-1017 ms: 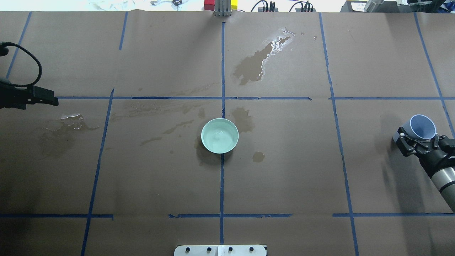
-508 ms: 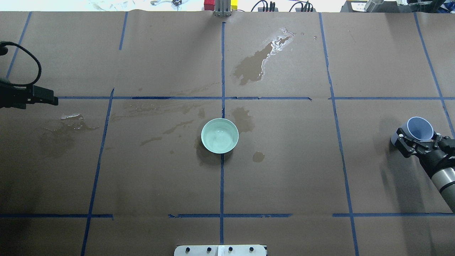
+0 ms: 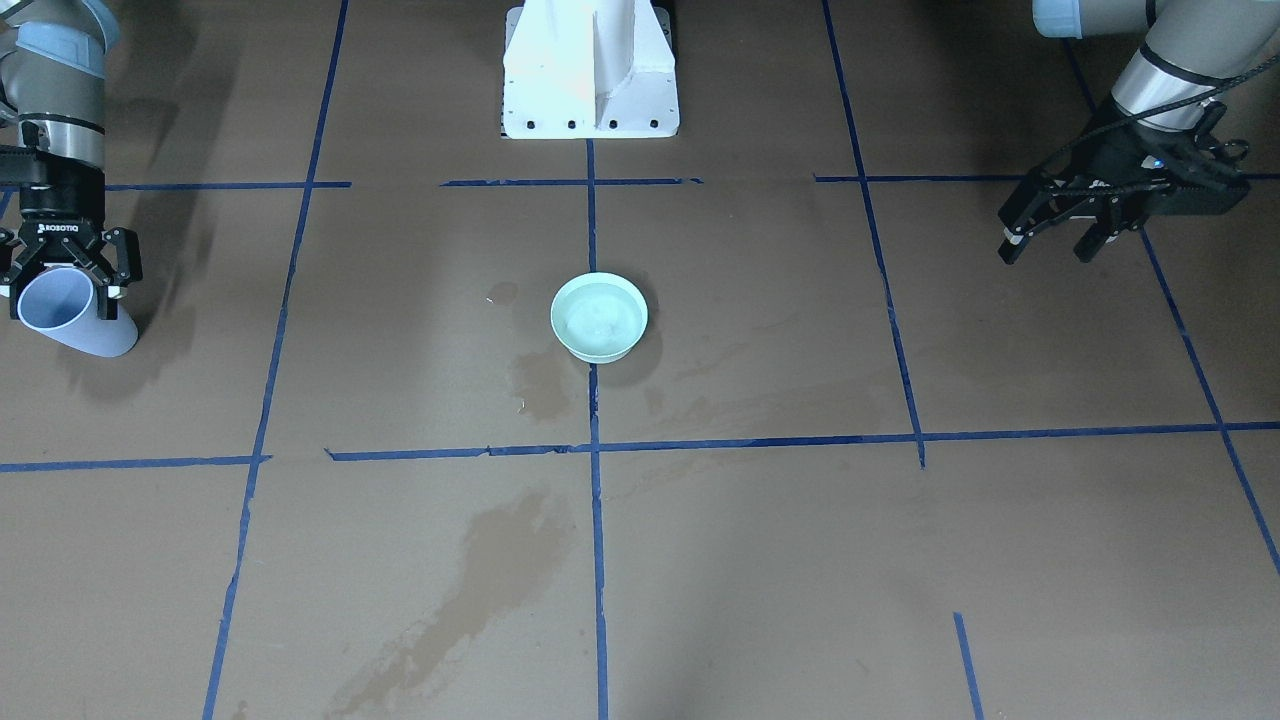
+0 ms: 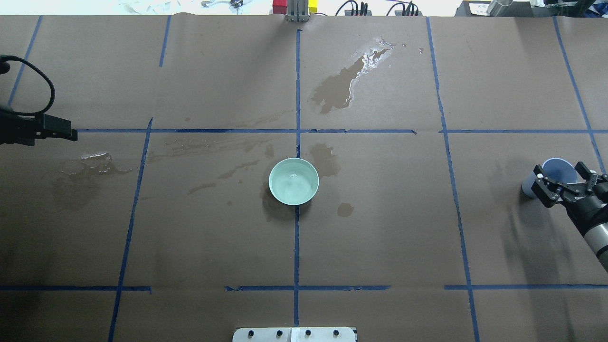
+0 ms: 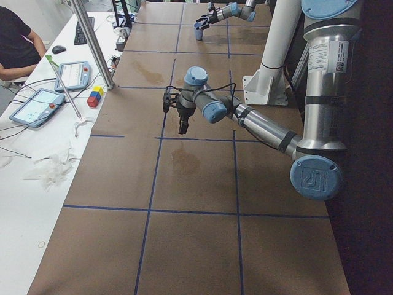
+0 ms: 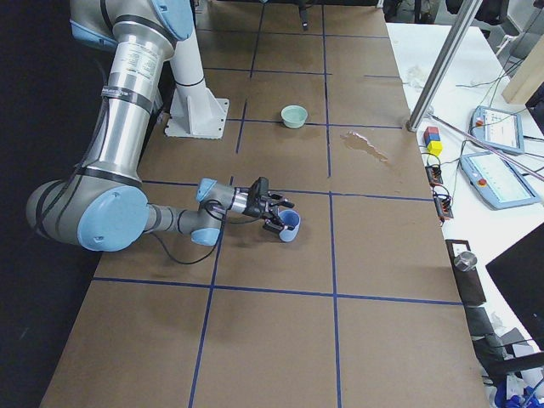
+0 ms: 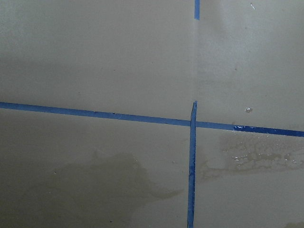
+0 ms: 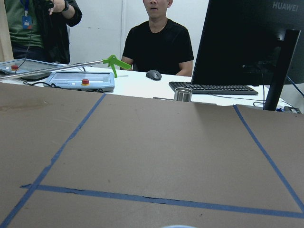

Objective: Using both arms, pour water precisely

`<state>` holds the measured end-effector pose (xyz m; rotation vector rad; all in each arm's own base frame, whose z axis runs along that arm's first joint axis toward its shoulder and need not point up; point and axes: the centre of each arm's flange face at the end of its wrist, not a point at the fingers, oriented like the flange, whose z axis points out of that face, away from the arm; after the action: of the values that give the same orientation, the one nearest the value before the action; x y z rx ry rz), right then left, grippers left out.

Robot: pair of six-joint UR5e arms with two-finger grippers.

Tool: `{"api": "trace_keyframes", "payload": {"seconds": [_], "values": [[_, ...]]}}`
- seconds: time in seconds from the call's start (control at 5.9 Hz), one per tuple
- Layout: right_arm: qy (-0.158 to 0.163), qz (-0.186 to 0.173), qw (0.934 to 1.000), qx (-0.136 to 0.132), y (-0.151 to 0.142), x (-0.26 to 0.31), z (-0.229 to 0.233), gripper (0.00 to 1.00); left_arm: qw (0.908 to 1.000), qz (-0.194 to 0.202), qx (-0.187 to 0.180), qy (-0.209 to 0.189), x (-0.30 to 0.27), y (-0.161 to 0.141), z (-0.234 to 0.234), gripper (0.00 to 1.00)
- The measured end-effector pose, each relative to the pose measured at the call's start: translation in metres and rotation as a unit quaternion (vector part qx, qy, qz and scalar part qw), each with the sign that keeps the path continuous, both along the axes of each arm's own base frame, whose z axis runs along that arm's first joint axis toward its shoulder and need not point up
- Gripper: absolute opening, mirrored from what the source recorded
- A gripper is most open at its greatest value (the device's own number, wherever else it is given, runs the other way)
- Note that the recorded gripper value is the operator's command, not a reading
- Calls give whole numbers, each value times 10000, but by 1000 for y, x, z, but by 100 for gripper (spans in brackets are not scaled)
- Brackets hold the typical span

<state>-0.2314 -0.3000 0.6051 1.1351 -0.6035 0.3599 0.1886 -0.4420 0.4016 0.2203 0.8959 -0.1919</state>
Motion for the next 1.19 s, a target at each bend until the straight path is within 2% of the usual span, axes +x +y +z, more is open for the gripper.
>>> {"api": "trace_keyframes", "payload": {"seconds": [0.34,0.68,1.02,1.19], "values": [[70,-65,9999,113,3,11,-21,100,9998,-53,-171,-4,7,-5,-6,100],[-7,-243,9996,106,-12,23,-51,100,9987,-47,-480,172,50,-18,-54,100],[-19,-521,9985,-184,-60,67,-65,100,9954,184,-816,460,126,-3,-109,100],[-48,-664,9967,-454,-91,92,-78,100,9932,358,-966,537,170,5,-129,100]]}}
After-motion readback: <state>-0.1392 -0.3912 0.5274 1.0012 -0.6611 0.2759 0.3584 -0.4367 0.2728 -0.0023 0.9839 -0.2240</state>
